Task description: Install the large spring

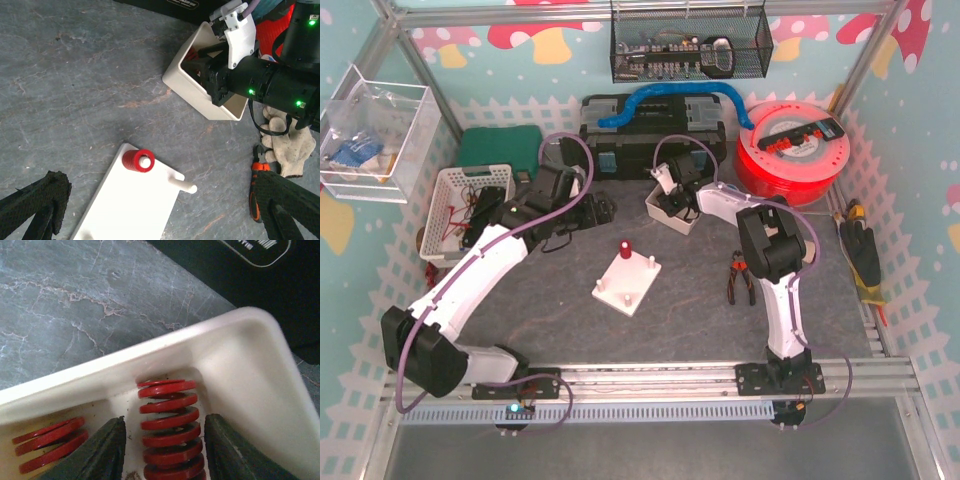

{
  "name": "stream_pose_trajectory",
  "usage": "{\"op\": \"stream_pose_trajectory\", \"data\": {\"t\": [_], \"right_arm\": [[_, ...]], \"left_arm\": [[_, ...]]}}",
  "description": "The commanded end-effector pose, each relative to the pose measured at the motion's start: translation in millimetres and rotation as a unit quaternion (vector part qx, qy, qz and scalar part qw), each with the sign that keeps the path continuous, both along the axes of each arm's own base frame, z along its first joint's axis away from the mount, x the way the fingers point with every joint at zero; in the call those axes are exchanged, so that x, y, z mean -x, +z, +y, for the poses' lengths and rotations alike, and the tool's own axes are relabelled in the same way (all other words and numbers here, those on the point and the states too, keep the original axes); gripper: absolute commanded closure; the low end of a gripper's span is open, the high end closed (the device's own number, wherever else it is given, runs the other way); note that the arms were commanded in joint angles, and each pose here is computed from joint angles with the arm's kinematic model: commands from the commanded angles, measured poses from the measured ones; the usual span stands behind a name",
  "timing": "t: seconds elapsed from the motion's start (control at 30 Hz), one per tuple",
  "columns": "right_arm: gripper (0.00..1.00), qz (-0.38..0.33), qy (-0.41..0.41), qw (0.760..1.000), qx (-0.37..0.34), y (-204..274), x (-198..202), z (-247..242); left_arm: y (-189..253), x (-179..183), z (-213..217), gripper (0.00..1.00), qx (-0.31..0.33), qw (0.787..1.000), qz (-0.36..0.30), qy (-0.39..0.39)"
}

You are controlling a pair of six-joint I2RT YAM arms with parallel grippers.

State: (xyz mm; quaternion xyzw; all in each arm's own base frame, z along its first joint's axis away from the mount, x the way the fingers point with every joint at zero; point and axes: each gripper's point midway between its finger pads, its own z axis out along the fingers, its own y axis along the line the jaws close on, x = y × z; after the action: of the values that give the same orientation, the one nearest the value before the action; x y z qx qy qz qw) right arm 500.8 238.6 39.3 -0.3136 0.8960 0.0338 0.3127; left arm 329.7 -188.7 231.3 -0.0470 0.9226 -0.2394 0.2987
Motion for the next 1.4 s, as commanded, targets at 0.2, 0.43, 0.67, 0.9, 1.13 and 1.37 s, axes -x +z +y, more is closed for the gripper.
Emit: {"op": "stream_pose_trajectory", "data": {"t": [0.2, 0.43, 0.67, 0.9, 1.13, 1.37], "right_arm": [[0.73, 0.026, 0.012, 0.999, 0.029, -10.3, 10.4, -10.1], [0.68, 0.042, 0.007, 0.998, 0.039, -26.3, 17.8, -15.4], [0.58, 0.066, 0.006, 0.997, 0.039, -47.1, 24.2, -15.4], [0.73, 0.044, 0.048, 0.998, 0.022, -30.1, 24.8, -5.1], [0.83, -0.007, 0.067, 0.998, 0.009, 14.2, 12.7, 2.7], [0.87, -0.04, 0.082, 0.996, 0.004, 47.8, 13.6, 3.0]], "left_arm": [[-10.0, -3.5, 0.3, 0.01, -0.004, 1.0, 0.02, 0.006], [-7.4, -3.4, 2.0, 0.01, -0.007, 1.0, 0.014, 0.006], [-4.7, -2.2, 2.5, 0.01, -0.004, 1.0, 0.011, 0.006], [-4.0, 3.1, 4.9, 0.01, 0.0, 1.0, 0.01, 0.009], [-2.5, 1.3, 8.6, 0.01, -0.004, 1.0, 0.007, 0.019], [1.1, -0.2, 11.1, 0.01, -0.005, 1.0, 0.003, 0.027]]}}
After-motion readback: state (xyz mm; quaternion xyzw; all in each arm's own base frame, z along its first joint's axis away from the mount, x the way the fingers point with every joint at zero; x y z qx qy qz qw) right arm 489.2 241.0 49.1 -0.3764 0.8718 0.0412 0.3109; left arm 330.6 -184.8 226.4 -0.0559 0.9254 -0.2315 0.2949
